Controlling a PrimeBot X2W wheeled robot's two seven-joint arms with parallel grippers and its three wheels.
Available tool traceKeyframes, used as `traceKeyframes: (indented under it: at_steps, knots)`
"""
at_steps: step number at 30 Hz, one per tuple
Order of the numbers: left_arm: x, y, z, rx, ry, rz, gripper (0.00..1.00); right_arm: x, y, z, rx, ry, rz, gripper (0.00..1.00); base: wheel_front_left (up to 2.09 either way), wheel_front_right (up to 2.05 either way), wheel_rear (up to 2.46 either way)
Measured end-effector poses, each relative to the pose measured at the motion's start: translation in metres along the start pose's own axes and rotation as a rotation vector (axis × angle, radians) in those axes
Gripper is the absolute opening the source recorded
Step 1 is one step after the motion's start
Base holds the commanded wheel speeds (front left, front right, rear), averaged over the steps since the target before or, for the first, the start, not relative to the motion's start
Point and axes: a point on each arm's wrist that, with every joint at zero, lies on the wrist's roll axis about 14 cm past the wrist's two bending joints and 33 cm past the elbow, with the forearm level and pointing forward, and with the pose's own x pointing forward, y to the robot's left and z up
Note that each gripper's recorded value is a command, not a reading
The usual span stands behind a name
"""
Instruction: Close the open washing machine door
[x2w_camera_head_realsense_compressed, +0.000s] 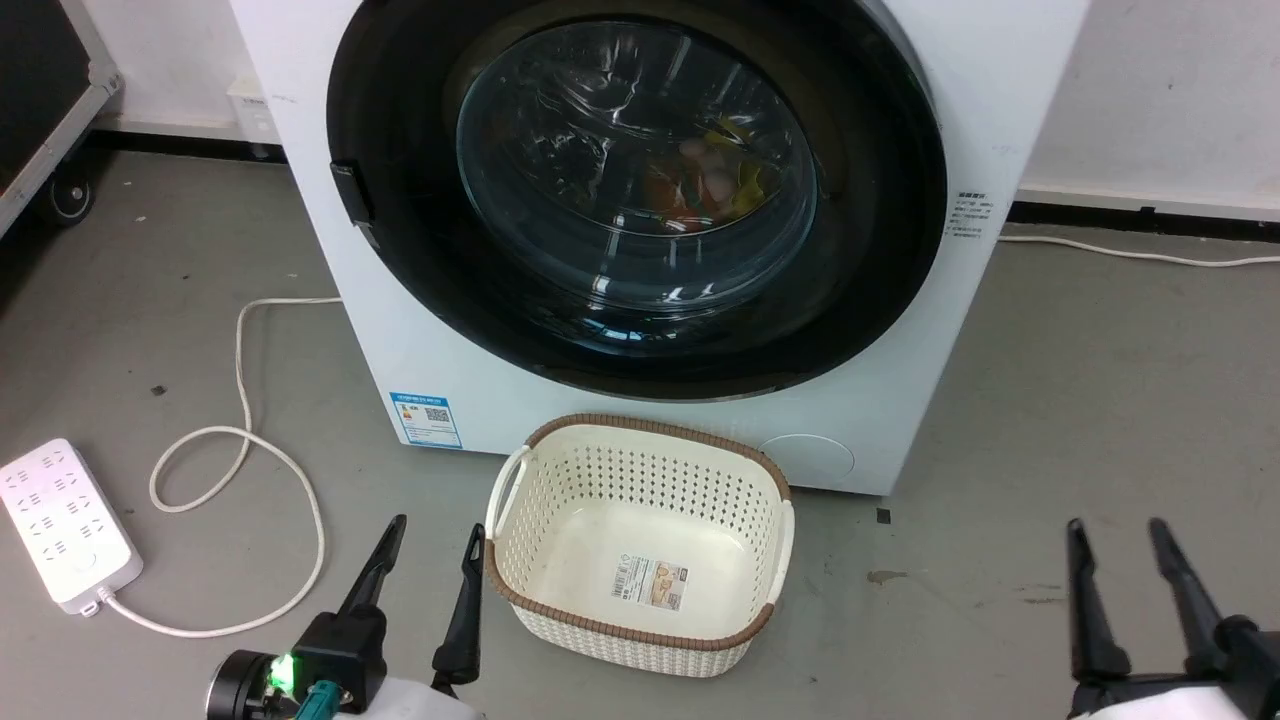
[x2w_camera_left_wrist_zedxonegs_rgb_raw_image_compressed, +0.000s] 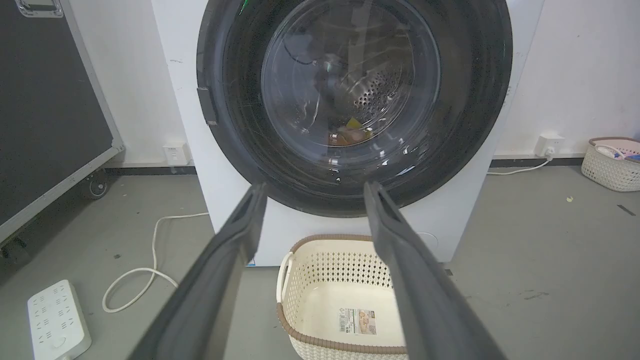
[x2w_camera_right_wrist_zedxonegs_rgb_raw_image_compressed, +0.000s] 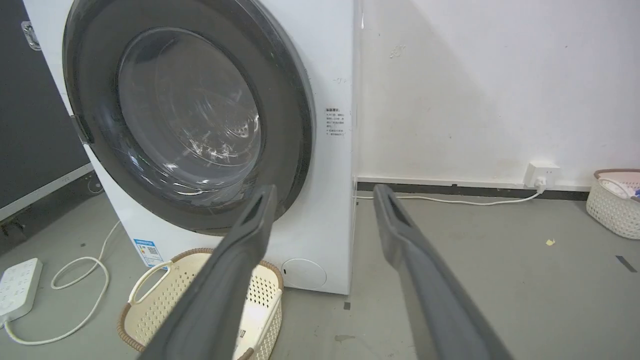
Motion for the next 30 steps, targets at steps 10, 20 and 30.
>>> traceKeyframes:
  at_steps: [10,20,30]
  knots:
    - [-0.0016,-0.0030,0.0000,0.000,0.001,-0.004,1.00,-0.0045,0.0074,-0.0046,0.019,0.011,0.018,1.00,0.00,0.00,0.00]
    - [-0.0017,-0.0031,-0.0008,-0.001,0.007,-0.003,0.00,-0.0042,0.0083,-0.0052,0.018,0.016,0.021,0.00,0.00,0.00,0.00]
    - [-0.0006,-0.0016,-0.0007,-0.001,0.017,0.004,0.00,-0.0039,0.0113,-0.0084,0.016,0.037,0.030,0.00,0.00,0.00,0.00]
